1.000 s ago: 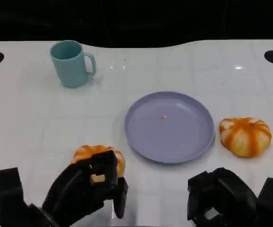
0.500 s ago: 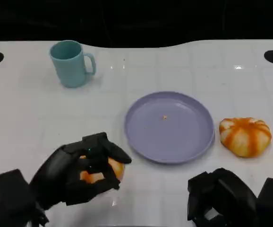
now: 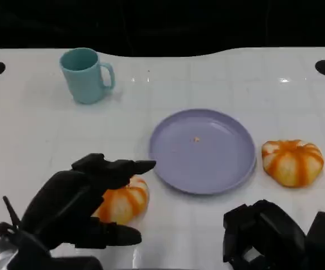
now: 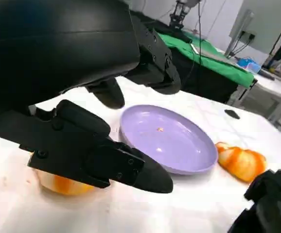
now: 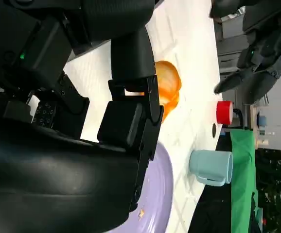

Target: Grasp the bread from the table and place it into the plate.

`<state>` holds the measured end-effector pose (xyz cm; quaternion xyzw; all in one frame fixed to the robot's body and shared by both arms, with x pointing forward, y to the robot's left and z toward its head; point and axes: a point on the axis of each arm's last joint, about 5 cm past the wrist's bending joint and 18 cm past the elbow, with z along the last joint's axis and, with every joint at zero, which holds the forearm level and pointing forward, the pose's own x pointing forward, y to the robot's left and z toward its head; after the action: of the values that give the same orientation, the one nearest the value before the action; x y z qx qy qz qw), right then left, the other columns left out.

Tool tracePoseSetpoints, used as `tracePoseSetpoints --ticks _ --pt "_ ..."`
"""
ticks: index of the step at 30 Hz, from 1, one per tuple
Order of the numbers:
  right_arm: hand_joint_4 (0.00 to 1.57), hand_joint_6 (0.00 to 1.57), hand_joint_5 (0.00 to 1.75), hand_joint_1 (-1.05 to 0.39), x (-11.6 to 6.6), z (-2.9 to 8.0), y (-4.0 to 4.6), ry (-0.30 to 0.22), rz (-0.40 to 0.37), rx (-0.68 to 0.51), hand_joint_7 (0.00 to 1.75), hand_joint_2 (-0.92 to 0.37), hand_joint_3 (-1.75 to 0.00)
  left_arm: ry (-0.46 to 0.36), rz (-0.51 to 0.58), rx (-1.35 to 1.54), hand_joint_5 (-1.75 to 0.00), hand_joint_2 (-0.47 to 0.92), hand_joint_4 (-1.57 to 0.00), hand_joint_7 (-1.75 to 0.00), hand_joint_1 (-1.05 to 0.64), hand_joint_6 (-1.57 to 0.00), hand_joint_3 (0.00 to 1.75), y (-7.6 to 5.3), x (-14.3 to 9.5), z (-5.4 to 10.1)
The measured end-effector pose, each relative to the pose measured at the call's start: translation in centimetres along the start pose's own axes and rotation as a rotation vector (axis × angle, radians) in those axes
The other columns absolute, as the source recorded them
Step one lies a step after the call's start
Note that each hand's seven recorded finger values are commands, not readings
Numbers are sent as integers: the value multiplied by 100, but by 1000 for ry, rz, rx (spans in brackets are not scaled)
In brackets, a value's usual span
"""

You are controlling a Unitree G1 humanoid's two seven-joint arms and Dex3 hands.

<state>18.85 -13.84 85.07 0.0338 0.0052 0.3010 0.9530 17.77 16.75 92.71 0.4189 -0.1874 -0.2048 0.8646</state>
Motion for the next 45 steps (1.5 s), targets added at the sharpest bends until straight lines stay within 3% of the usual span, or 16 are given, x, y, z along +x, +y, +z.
tracePoseSetpoints --ticks 9,20,37,45 --pt "156 157 124 -105 0 0 0 2 -2 -2 94 -14 -119 62 -51 285 -59 78 0 0 -71 -18 0 37 -8 62" --pt "156 157 123 -105 1 4 1 -11 0 -8 95 -13 -120 137 -108 467 -56 74 -5 0 -64 -15 0 -14 -4 94" --pt "157 157 122 -105 28 -29 -19 5 4 -2 94 -13 -121 169 -159 488 -55 75 -13 -1 -60 -17 0 -221 275 -159" --pt "157 157 123 -105 44 -20 -21 -2 8 -7 95 -13 -120 172 -217 480 -54 75 -3 0 -60 -16 0 -260 412 -204"
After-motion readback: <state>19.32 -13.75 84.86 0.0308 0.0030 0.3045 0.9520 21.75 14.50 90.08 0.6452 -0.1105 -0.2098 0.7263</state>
